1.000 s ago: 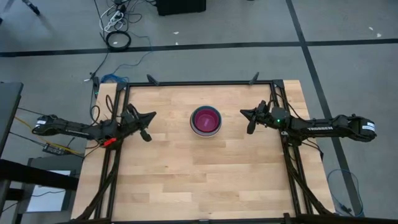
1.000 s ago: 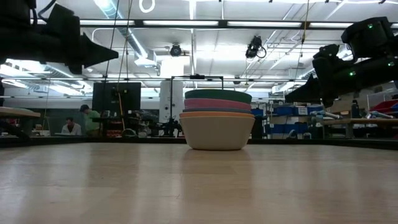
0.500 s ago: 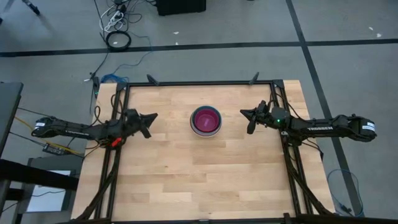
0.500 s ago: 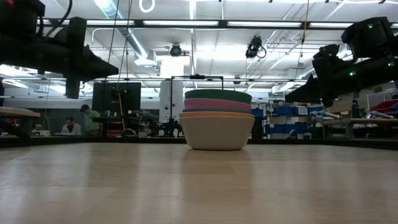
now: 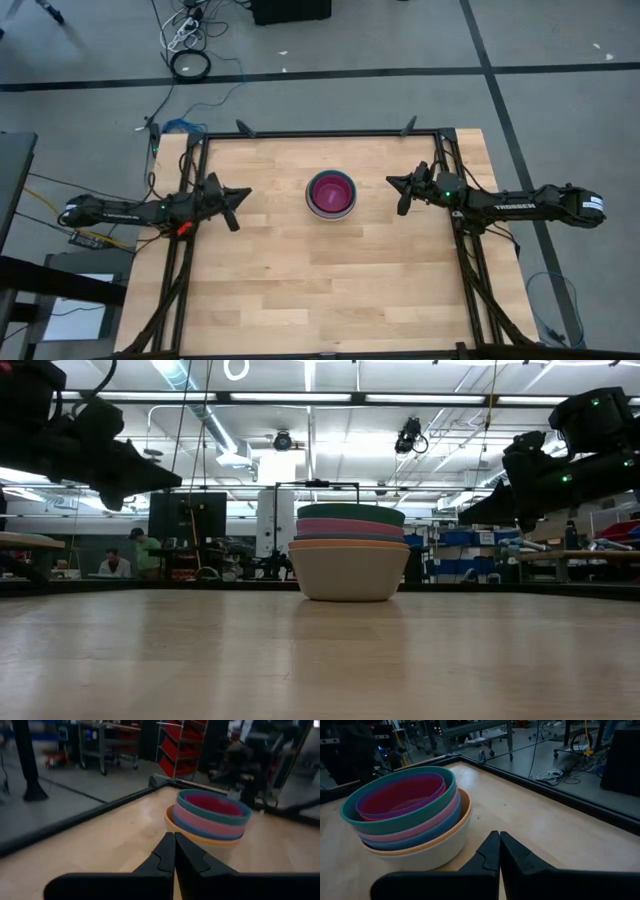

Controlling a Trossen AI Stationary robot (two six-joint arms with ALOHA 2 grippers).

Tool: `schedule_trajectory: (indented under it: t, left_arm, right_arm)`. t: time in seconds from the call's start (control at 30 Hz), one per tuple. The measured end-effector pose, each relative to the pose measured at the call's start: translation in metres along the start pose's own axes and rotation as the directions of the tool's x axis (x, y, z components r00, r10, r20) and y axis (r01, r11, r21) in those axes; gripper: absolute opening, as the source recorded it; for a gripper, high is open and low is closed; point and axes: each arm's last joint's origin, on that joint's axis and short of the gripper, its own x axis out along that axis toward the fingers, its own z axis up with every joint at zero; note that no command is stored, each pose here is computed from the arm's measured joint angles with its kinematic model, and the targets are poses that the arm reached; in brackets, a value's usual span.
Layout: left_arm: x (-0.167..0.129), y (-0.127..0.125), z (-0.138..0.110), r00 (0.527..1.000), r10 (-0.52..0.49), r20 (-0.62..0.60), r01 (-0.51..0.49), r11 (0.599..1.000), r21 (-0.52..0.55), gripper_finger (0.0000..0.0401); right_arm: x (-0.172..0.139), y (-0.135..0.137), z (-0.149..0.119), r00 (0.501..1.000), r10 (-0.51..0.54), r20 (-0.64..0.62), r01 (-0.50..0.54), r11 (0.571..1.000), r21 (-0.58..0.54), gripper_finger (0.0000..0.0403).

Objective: Nest bowls inside each other
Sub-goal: Return to Home Position

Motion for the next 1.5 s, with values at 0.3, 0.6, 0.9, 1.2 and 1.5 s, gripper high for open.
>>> schedule_trajectory:
  t: [0.3,0.6,0.9,1.2,1.5]
  left_arm:
    - [-0.0047,0.0029,0.0028,0.999,-0.018,0.029,0.015,0.995,0.103,0.0012]
    - [-0.0047,0.0025,0.0048,0.999,-0.022,0.048,0.017,0.996,0.092,0.0012]
    - [-0.0047,0.0023,0.0056,0.998,-0.023,0.055,0.018,0.996,0.088,0.0013]
    - [-0.0047,0.0023,0.0059,0.998,-0.023,0.058,0.018,0.996,0.086,0.0013]
    - [-0.0047,0.0023,0.0058,0.998,-0.023,0.058,0.018,0.996,0.086,0.0013]
  right_arm:
    - [0.0,0.0,-0.0001,1.0,0.0,0.0,0.0,1.0,0.0,0.0]
    - [0.0,0.0001,0.0,1.0,0.0,0.0,0.0,1.0,0.0,0.0]
    - [0.0,0.0,0.0,1.0,0.0,0.0,0.0,1.0,0.0,0.0]
    - [0.0,0.0,0.0,1.0,0.0,0.0,0.0,1.0,0.0,0.0]
    - [0.0,0.0,0.0,1.0,0.0,0.0,0.0,1.0,0.0,0.0]
